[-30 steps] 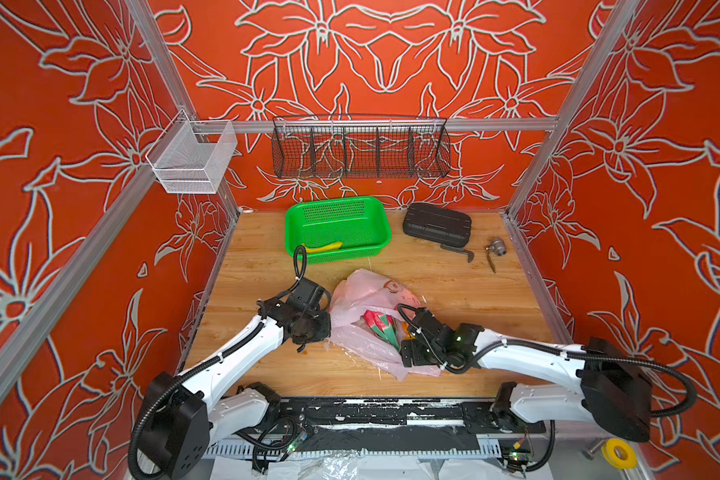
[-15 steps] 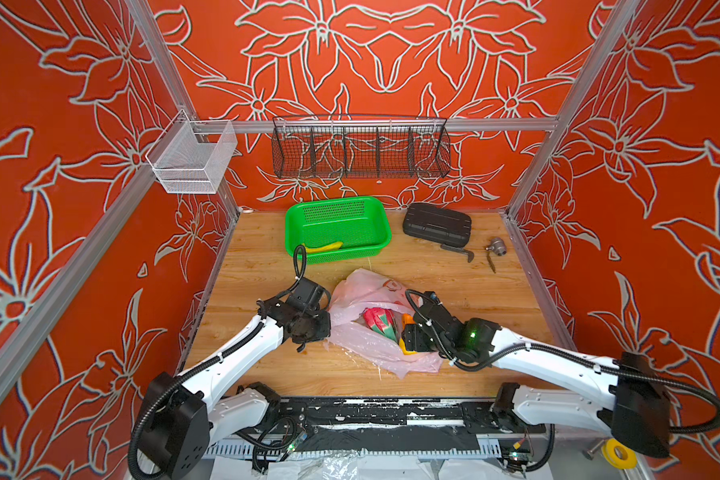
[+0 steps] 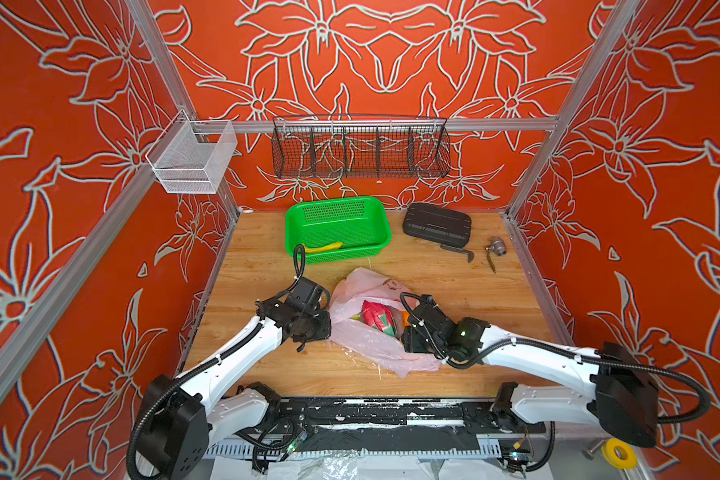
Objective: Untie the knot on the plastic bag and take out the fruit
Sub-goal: 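Draw the right gripper back with the yellow apple while the left gripper holds the bag, then bring the yellow apple to the left gripper while the left gripper closes on it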
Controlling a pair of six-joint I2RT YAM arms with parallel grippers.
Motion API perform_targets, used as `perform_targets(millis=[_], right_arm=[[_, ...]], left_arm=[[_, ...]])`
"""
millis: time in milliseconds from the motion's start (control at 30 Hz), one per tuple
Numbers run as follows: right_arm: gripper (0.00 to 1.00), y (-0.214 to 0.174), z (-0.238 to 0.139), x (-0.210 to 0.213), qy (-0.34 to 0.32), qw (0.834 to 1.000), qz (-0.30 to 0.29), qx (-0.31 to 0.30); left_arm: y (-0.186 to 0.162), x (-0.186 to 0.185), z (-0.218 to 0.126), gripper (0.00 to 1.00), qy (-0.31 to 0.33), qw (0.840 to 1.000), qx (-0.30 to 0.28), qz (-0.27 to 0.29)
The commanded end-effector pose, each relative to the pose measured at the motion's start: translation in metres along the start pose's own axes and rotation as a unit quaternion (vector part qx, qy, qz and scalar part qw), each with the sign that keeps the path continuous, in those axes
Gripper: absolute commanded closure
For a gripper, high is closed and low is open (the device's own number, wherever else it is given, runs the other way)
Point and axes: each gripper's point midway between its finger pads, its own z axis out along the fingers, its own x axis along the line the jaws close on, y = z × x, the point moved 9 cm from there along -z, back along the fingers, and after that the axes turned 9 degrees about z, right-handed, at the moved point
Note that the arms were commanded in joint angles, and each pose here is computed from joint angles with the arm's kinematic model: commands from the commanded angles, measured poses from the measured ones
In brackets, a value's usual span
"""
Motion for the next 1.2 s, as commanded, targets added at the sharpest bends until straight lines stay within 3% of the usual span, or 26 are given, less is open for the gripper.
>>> perform_targets(millis=[0,267,400,567,633,800,1067,1167], right_arm=[[0.45,0.007,-0.016,-0.001,0.014,0.999,0.023,-0.030],[0.47,0.029,-0.049,0.010,0.075,0.990,0.056,-0.102],[0.48,0.041,-0.062,0.017,0.114,0.983,0.078,-0.123],[0.48,0.058,-0.082,0.027,0.157,0.975,0.089,-0.128],[0.48,0.067,-0.092,0.031,0.174,0.972,0.092,-0.131],[0.49,0.096,-0.121,0.041,0.224,0.960,0.104,-0.132],[0.49,0.144,-0.161,0.061,0.297,0.934,0.121,-0.156],[0.49,0.160,-0.170,0.070,0.322,0.924,0.128,-0.164]], left_arm=[[0.010,-0.010,-0.022,0.55,-0.028,0.999,-0.043,0.014],[0.017,-0.030,-0.076,0.35,-0.106,0.981,-0.143,0.075],[0.021,-0.042,-0.102,0.31,-0.155,0.958,-0.203,0.127],[0.031,-0.068,-0.127,0.28,-0.240,0.901,-0.273,0.236],[0.035,-0.079,-0.134,0.26,-0.259,0.868,-0.307,0.293],[0.046,-0.100,-0.144,0.19,-0.256,0.800,-0.371,0.397],[0.067,-0.134,-0.139,0.12,-0.233,0.718,-0.438,0.488],[0.078,-0.146,-0.130,0.12,-0.228,0.695,-0.461,0.502]])
